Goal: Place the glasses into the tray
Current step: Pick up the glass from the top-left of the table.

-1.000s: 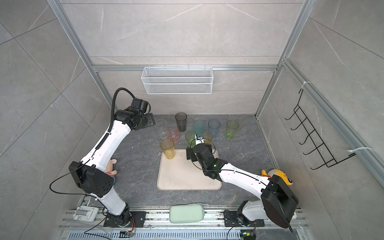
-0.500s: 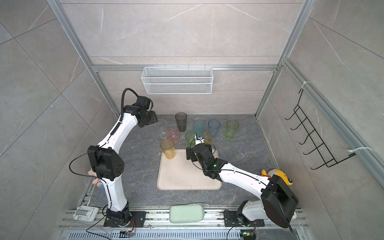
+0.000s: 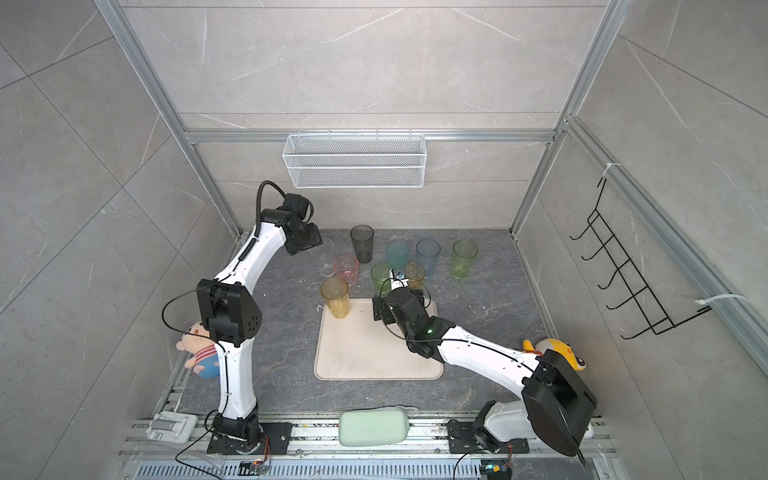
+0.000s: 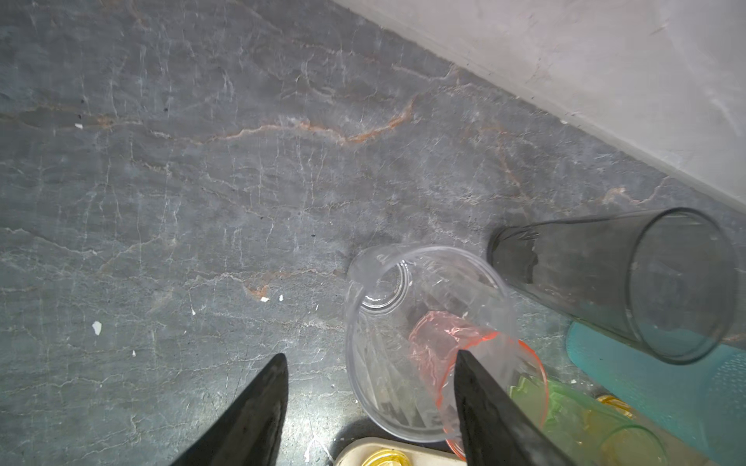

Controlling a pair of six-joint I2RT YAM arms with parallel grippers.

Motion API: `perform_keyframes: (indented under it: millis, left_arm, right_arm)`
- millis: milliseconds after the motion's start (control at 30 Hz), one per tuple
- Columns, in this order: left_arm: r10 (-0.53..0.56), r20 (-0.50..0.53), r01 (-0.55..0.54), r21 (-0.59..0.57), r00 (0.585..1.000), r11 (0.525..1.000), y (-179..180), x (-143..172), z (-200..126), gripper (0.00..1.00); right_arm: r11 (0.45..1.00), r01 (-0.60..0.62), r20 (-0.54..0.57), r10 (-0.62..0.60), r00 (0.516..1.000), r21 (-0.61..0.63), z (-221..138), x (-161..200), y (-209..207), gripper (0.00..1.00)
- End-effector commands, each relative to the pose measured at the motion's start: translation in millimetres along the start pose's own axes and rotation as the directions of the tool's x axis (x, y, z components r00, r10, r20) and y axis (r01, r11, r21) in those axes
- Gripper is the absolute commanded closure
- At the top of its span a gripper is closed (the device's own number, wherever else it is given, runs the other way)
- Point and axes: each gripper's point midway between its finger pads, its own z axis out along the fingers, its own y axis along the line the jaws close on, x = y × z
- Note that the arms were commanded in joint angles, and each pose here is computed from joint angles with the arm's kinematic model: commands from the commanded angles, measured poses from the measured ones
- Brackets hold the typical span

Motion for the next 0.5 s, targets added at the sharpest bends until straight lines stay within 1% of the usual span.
perform_keyframes:
  millis: [0, 133, 333, 467]
  left_arm:
    - [-0.018, -0.011, 0.018, 0.021, 1.0, 1.0, -2.5, -3.7, -0.5, 0.38]
    - [-0.016, -0.036, 0.017, 0.025, 0.999, 1.0, -0.8, -0.2, 7.7, 0.44]
    - [-0.017, -0.063, 0.018, 0.02, 0.998, 1.0, 2.6, 4.0, 18.0, 0.6]
    - [-0.013, -0.079, 0.014, 0.018, 0.997, 1.0, 3.4, 7.2, 23.0, 0.68]
  right_arm:
    - [1.0, 0.008, 0.009, -0.008, 1.0, -0.007, -1.9, -8.2, 1.9, 0.0]
    - [1.0, 0.009, 0.009, -0.009, 1.0, -0.007, -2.0, -8.2, 2.0, 0.0]
    - [1.0, 0.009, 0.004, -0.009, 1.0, -0.005, -0.2, -7.1, 2.1, 0.0]
    - [1.0, 0.009, -0.001, -0.009, 1.0, -0.007, 0.5, -6.0, 2.8, 0.0]
